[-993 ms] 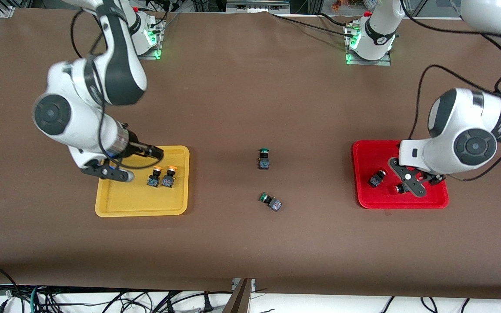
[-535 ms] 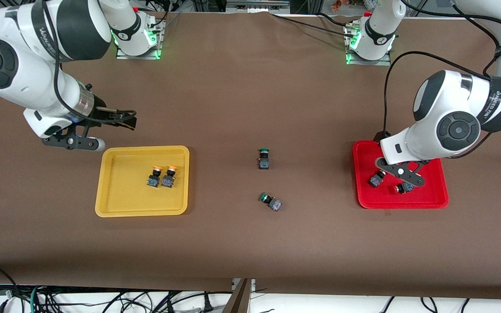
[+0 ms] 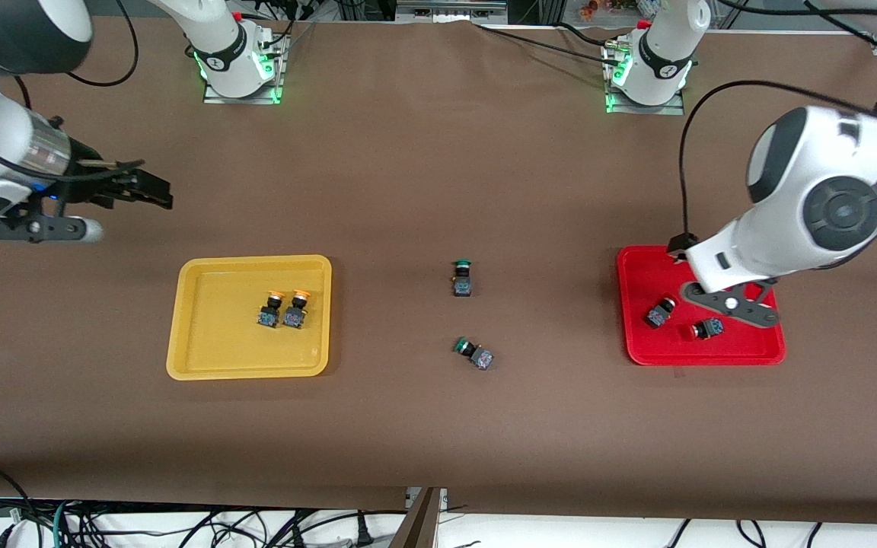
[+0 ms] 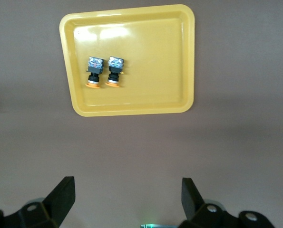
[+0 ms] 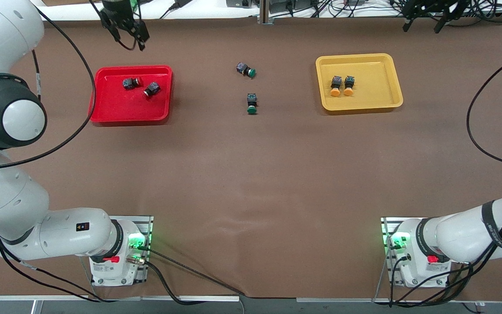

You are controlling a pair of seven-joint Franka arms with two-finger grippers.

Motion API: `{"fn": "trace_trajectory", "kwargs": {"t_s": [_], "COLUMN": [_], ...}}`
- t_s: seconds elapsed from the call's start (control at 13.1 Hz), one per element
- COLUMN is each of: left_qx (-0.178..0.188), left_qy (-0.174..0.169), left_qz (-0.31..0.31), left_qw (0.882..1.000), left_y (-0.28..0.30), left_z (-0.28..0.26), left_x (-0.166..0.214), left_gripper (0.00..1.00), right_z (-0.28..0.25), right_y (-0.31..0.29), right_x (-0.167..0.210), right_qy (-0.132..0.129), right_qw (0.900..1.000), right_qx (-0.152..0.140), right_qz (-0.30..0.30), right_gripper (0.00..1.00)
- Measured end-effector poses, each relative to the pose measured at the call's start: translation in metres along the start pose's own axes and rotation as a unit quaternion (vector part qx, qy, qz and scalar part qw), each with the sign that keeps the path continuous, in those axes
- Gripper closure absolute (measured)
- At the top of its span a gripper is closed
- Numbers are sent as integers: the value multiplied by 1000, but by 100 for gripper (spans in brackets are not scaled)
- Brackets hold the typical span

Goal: Place red and yellow buttons in trays

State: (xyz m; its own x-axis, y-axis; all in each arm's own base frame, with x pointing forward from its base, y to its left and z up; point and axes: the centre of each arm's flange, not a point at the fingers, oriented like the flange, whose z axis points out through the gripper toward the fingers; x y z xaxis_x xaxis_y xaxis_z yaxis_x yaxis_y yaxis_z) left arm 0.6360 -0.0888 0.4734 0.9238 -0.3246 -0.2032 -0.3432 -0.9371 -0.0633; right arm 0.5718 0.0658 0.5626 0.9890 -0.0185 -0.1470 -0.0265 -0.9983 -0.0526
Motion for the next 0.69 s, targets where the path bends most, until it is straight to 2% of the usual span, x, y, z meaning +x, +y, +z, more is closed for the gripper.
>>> {"fn": "trace_trajectory", "kwargs": {"t_s": [0.23, 0.31, 0.46, 0.53, 0.69], "left_qx": [0, -15, -78, -81, -41], "left_qy": [21, 25, 27, 39, 50], "left_qz": [-35, -60, -130, -147, -147], "left_qw": [999, 998, 988, 985, 987], "left_y": [-30, -40, -54, -58, -38], "left_z": [-52, -58, -58, -57, -57], "left_x": [-15, -22, -43, -57, -88], "left_gripper": [0, 0, 0, 0, 0], "right_z": [-5, -7, -7, -8, -10], "right_y": [14, 13, 10, 10, 9], "right_x": [-17, -20, -20, -20, -19], "right_qy": [2, 4, 6, 7, 13], "right_qw": [1000, 1000, 1000, 1000, 1000], "right_qx": [-8, -13, -16, -17, -16], "right_qz": [0, -2, -5, -5, -6], "right_gripper": [1, 1, 1, 1, 0]}}
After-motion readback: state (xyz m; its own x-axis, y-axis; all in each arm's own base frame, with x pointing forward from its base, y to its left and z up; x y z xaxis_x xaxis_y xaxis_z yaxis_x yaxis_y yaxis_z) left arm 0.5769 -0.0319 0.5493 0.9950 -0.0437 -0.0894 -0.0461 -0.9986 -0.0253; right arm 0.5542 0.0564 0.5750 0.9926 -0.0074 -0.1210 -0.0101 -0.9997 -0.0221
